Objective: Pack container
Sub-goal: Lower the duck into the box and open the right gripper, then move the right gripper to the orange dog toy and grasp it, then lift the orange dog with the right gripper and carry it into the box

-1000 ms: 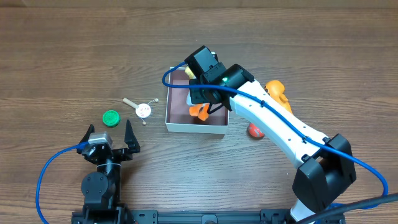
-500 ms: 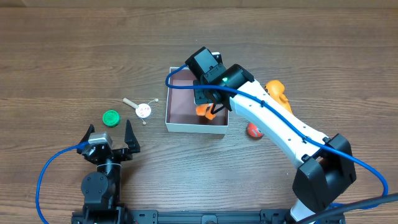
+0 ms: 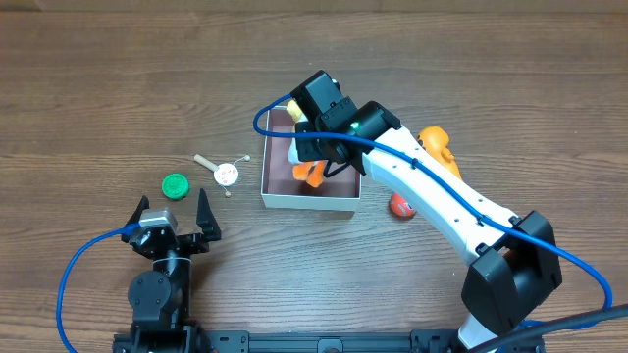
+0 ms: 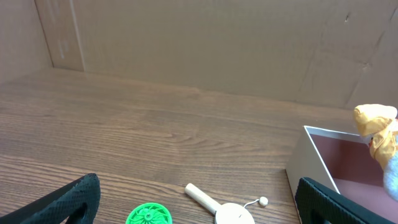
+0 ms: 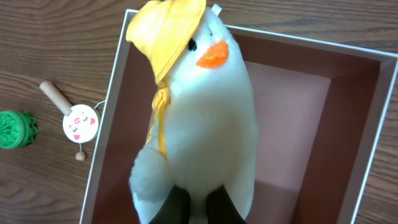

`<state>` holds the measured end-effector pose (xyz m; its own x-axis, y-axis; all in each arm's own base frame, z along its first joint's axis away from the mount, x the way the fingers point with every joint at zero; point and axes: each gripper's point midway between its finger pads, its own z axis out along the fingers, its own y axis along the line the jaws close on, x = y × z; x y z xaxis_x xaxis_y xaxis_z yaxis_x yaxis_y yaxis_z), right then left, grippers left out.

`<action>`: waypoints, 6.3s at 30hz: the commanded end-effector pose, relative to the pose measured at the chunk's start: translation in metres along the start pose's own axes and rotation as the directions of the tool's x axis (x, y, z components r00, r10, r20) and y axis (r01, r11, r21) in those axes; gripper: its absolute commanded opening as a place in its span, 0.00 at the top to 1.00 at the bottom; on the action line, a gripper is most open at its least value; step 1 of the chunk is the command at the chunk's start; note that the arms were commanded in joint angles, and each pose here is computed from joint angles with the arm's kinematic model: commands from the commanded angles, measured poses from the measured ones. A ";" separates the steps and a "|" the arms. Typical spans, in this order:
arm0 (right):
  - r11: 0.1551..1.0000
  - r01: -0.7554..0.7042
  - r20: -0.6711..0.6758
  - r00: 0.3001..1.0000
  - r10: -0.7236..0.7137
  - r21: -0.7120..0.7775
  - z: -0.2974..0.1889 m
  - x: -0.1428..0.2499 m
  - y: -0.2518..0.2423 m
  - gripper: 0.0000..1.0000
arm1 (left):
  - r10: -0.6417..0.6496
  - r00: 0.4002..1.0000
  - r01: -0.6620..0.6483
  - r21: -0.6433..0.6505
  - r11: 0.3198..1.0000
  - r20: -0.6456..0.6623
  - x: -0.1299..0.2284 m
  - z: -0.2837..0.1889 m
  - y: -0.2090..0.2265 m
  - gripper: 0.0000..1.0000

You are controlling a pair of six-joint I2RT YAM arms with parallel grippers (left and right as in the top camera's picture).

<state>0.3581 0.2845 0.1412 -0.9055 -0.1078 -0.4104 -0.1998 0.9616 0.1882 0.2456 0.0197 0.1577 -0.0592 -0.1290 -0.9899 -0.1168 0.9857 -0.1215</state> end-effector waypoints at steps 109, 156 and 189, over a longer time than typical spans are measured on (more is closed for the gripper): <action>0.888 -0.192 -0.011 0.976 0.216 0.418 -0.069 0.017 -0.258 0.03 | -0.010 1.000 0.010 -0.014 1.000 0.010 -0.001 0.000 0.003 0.00; 0.902 -0.213 0.001 0.973 0.230 0.375 0.012 0.065 -0.268 0.41 | -0.010 1.000 0.010 -0.014 1.000 0.010 -0.001 0.000 0.003 0.00; 0.916 -0.214 0.156 0.973 0.170 0.339 -0.127 -0.027 -0.229 0.96 | -0.010 1.000 0.010 -0.014 1.000 0.010 -0.001 0.000 0.003 0.00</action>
<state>0.3822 0.0200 0.1776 -0.8999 0.1070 -0.4228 0.1667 0.9802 -0.1066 0.2456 0.0198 0.1575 -0.0595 -0.1290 -0.9899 -0.1173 0.9856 -0.1214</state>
